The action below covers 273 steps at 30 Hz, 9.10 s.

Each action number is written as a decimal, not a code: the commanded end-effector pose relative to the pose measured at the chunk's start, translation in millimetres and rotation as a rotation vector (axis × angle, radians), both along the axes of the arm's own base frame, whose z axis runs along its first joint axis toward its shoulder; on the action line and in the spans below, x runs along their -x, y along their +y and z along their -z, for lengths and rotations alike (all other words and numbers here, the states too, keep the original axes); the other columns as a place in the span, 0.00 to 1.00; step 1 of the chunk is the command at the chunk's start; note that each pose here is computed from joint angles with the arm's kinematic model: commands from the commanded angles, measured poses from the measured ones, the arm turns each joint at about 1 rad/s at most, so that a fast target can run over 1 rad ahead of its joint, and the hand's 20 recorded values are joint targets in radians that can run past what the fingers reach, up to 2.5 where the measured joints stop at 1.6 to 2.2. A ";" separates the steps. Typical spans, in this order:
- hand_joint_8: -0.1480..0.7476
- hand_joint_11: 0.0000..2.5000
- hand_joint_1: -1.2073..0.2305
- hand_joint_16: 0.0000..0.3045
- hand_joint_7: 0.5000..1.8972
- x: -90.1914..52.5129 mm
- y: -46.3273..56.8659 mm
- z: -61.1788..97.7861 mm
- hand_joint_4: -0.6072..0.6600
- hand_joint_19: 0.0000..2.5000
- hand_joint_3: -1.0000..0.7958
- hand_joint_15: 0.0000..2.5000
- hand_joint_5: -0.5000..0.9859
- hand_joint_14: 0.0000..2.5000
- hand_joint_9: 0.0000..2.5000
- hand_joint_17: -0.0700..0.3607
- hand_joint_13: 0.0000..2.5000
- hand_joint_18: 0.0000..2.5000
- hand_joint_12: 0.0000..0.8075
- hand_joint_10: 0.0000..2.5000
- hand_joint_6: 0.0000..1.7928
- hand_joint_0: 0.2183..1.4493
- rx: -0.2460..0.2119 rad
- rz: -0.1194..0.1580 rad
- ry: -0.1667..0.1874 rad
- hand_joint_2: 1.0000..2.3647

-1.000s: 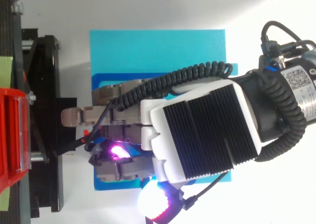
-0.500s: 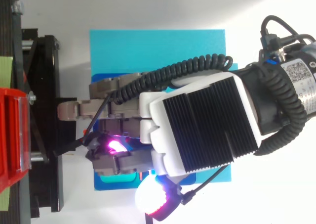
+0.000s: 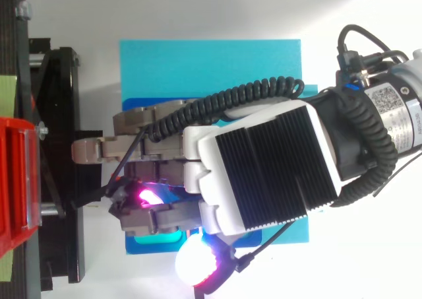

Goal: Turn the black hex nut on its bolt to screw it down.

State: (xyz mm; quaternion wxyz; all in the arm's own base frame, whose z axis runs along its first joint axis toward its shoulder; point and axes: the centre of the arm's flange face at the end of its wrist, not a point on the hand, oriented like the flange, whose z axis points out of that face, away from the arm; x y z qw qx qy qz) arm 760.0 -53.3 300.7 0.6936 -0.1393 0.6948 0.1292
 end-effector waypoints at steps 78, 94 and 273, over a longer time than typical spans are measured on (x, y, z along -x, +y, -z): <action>0.49 0.09 0.65 0.16 0.42 10.4 -67.6 14.5 0.61 0.13 0.28 0.00 0.30 0.00 0.36 0.42 0.17 0.21 0.41 0.00 0.43 0.28 0.017 -0.087 -0.036 0.00; 0.50 0.08 0.70 0.17 0.40 15.7 -104.3 7.1 0.62 0.13 0.28 0.00 0.30 0.00 0.35 0.43 0.16 0.20 0.42 0.00 0.43 0.25 0.001 -0.100 -0.068 0.00; 0.51 0.10 0.71 0.16 0.46 -22.4 5.1 58.2 0.60 0.13 0.28 0.00 0.31 0.00 0.41 0.42 0.19 0.22 0.42 0.00 0.40 0.26 0.008 -0.108 -0.125 0.00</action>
